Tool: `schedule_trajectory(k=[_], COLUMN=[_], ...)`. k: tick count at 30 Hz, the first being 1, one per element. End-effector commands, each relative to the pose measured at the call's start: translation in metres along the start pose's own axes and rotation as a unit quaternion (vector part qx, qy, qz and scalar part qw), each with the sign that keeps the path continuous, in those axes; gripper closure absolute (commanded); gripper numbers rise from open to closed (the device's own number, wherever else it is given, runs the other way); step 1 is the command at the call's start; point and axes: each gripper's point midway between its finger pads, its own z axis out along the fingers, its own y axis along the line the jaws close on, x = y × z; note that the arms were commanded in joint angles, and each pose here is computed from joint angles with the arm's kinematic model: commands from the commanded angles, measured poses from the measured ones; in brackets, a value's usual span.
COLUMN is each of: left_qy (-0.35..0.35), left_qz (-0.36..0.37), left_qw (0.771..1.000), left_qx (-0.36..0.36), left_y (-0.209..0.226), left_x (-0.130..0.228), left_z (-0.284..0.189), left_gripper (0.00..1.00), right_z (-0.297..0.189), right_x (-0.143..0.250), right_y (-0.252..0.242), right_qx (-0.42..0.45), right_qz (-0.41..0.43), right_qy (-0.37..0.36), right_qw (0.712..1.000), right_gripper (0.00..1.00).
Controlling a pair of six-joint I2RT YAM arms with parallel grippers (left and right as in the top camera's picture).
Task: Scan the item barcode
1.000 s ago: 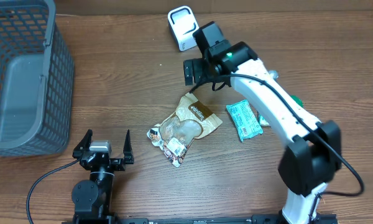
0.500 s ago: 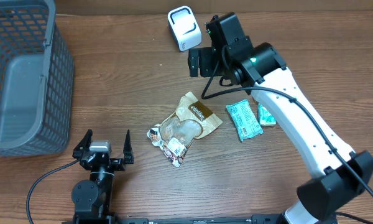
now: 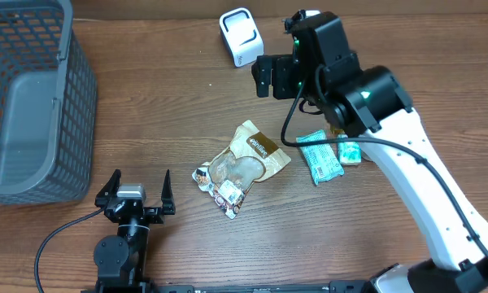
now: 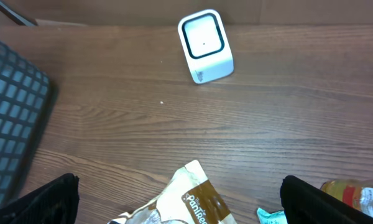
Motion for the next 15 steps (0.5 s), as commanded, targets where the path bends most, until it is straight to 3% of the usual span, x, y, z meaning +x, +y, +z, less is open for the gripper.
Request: schedule_trajectory(k=[1,15], left_qy=[-0.004,-0.004], left_qz=[0.011,0.011], left_qw=[1.000,1.000], left_qx=[0.004,0.004], left_y=[-0.002,-0.002], left_x=[-0.001,-0.001], left_z=[-0.001,-0.001], left_gripper=[0.00,0.01], right_z=[-0.027,-0.070], right_x=[-0.010,-0.017], right_y=[0.003,0.002], right_qx=[-0.010,-0.021], right_qz=[0.003,0.006], right_qy=[-0.031,-0.065], right_qw=[0.999,0.998], right_gripper=[0.00,0.00])
